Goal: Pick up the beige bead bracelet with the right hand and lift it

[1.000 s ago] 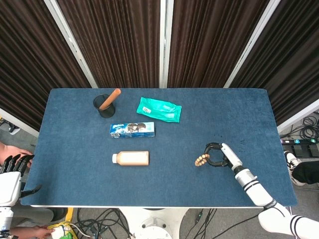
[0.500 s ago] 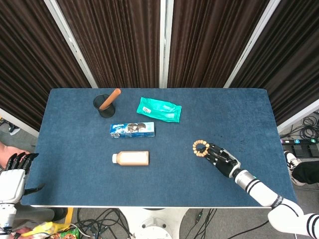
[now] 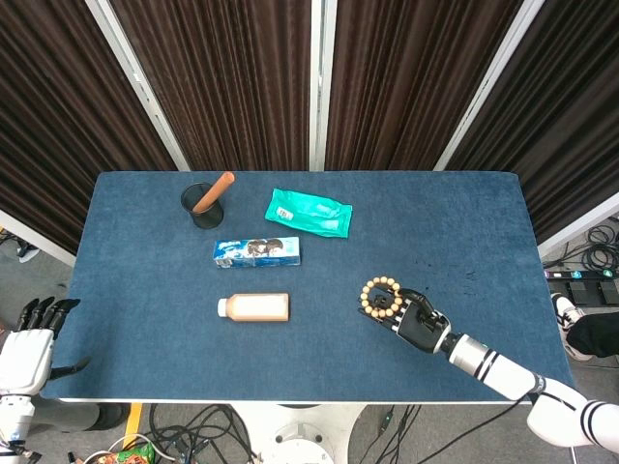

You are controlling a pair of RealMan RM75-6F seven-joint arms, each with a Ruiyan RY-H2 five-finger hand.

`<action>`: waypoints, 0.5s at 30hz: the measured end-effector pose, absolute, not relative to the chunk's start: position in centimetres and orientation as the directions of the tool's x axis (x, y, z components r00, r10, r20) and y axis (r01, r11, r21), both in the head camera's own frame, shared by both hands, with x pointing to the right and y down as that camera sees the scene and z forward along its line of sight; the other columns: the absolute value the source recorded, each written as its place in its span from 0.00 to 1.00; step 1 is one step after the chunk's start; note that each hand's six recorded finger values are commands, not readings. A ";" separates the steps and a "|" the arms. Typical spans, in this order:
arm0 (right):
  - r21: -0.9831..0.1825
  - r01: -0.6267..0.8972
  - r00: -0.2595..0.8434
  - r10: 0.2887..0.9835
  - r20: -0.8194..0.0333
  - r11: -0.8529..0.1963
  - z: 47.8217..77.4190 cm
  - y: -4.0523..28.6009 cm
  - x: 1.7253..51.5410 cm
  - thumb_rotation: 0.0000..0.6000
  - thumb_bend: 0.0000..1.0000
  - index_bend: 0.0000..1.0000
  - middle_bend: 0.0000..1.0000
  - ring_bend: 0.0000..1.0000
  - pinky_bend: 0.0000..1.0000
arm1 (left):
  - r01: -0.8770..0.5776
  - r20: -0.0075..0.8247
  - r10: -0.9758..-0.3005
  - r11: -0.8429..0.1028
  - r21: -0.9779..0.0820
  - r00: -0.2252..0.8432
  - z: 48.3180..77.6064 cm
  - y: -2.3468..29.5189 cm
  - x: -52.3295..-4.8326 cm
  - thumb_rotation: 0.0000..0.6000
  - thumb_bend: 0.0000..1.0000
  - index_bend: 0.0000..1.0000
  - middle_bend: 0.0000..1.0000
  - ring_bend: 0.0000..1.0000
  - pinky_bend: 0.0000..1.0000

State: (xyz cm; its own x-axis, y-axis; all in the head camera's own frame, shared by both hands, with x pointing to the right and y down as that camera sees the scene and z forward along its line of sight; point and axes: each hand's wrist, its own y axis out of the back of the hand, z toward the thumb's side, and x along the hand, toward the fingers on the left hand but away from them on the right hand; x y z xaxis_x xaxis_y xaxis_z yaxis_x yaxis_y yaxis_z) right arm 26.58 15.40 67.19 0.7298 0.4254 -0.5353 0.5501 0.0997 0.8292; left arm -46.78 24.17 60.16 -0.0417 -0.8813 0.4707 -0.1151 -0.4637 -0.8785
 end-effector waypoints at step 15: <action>0.598 0.710 0.692 0.527 -0.493 -0.372 68.1 14.1 25.9 0.47 0.16 0.43 0.60 0.29 0.00 | -0.121 0.482 -0.875 -0.474 -0.872 -0.045 60.4 24.5 -46.9 1.00 0.00 0.16 0.16 0.06 0.00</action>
